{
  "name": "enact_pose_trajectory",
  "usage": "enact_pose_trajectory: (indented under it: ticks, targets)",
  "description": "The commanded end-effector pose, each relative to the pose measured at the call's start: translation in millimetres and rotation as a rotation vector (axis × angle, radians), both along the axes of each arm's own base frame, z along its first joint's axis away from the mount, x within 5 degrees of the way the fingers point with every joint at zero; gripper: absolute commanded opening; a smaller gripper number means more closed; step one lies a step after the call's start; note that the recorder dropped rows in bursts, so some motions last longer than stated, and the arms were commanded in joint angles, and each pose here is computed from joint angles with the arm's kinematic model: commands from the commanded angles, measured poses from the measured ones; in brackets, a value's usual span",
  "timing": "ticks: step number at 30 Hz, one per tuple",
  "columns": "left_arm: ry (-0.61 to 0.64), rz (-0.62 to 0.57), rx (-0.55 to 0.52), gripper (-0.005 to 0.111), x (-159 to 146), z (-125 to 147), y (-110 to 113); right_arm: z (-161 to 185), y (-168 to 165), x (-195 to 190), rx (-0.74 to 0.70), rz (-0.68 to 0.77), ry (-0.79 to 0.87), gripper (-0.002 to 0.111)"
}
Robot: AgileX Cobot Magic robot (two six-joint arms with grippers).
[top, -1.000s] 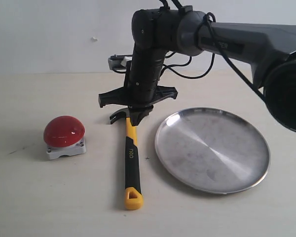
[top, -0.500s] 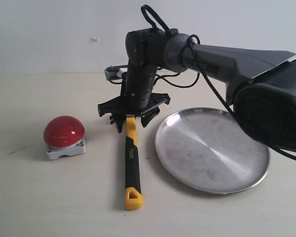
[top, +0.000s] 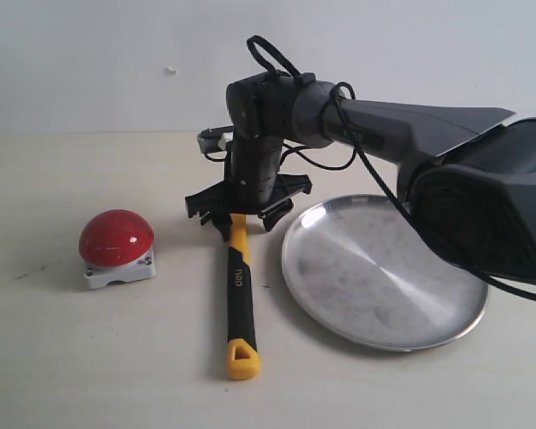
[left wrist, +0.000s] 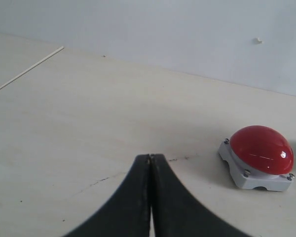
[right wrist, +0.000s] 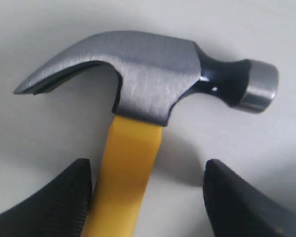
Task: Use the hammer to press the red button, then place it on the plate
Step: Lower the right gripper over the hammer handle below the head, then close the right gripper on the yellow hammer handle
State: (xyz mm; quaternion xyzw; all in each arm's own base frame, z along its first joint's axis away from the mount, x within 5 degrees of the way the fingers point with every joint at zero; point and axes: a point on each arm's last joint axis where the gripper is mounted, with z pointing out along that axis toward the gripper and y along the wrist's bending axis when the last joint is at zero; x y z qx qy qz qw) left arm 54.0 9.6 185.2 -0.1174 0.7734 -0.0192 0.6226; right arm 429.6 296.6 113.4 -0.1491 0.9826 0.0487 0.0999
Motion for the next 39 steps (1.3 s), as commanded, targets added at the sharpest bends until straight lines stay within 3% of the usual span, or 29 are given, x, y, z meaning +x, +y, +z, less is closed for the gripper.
enact_pose_trajectory:
  ticks: [1,5,11,27,28,30,32,39]
  targets:
    - [-0.009,-0.008,0.002,0.000,0,1,0,-1,-1,2,-0.021,-0.011,-0.014,0.062]
    - [-0.009,-0.008,0.002,0.000,0,1,0,-1,-2,1,-0.027,-0.011,-0.006,0.061]
    - [-0.009,-0.008,0.002,0.000,0,1,0,-1,-1,1,-0.012,-0.014,-0.011,0.048]
    - [-0.009,-0.008,0.002,0.000,0,1,0,-23,-1,0,-0.041,-0.012,0.029,0.047]
    - [-0.009,-0.008,0.002,0.000,0,1,0,-23,-2,0,-0.043,-0.007,0.030,0.043]
    - [-0.009,-0.008,0.002,0.000,0,1,0,-19,1,0,-0.023,0.050,0.024,0.016]
    - [-0.009,-0.008,0.002,0.000,0,1,0,-12,5,-2,0.025,0.098,0.030,0.000]
    - [-0.009,-0.008,0.002,0.000,0,1,0,63,9,2,0.152,0.091,-0.161,0.000]
